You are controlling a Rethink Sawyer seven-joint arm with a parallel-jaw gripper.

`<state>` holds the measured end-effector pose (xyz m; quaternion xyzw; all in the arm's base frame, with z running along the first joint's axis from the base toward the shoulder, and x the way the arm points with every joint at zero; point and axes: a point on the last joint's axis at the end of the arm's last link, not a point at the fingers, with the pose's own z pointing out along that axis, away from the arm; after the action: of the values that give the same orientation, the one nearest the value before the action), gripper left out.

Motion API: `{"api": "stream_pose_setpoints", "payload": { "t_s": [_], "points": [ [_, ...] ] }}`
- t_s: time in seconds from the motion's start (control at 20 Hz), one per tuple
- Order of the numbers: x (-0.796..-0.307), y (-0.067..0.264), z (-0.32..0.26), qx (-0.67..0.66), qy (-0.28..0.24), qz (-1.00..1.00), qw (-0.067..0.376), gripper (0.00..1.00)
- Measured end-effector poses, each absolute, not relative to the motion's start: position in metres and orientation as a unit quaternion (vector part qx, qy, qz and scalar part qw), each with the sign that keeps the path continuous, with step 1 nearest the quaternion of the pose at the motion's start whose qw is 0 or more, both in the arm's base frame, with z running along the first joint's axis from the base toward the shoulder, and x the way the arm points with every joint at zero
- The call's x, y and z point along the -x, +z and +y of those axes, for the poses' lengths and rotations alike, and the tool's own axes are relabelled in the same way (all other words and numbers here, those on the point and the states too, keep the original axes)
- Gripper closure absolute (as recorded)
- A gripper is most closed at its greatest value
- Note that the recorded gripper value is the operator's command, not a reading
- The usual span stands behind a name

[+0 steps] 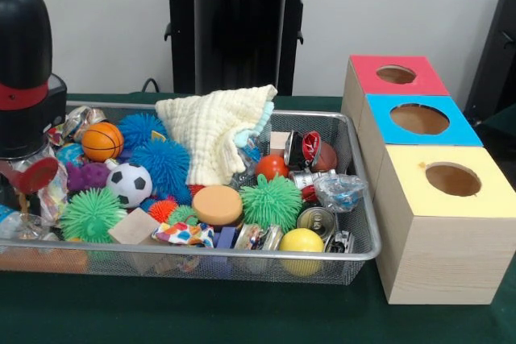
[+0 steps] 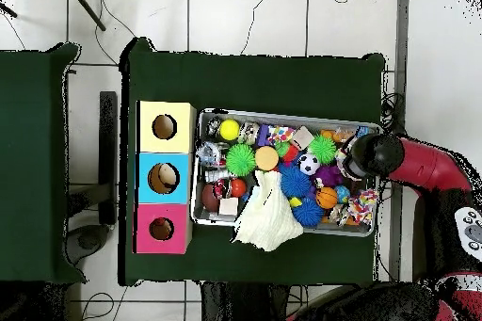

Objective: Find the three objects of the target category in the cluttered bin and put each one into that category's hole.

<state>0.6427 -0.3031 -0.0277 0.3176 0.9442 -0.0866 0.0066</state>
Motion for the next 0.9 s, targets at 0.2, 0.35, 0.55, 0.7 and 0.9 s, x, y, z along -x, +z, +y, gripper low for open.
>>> {"api": "stream_pose_setpoints", "payload": {
  "t_s": [0.2, 0.35, 0.55, 0.7, 0.9],
  "points": [
    [-0.644, -0.032, -0.3, -0.316, -0.071, 0.946, 0.001, 0.0],
    [-0.645, -0.034, -0.299, -0.317, -0.064, 0.946, -0.001, 0.0],
    [-0.644, -0.042, -0.297, -0.321, -0.052, 0.946, -0.003, 0.0],
    [-0.643, -0.047, -0.293, -0.321, -0.046, 0.946, -0.006, 0.0],
    [-0.643, -0.057, -0.284, -0.319, -0.037, 0.947, -0.012, 0.0]
  ]
}}
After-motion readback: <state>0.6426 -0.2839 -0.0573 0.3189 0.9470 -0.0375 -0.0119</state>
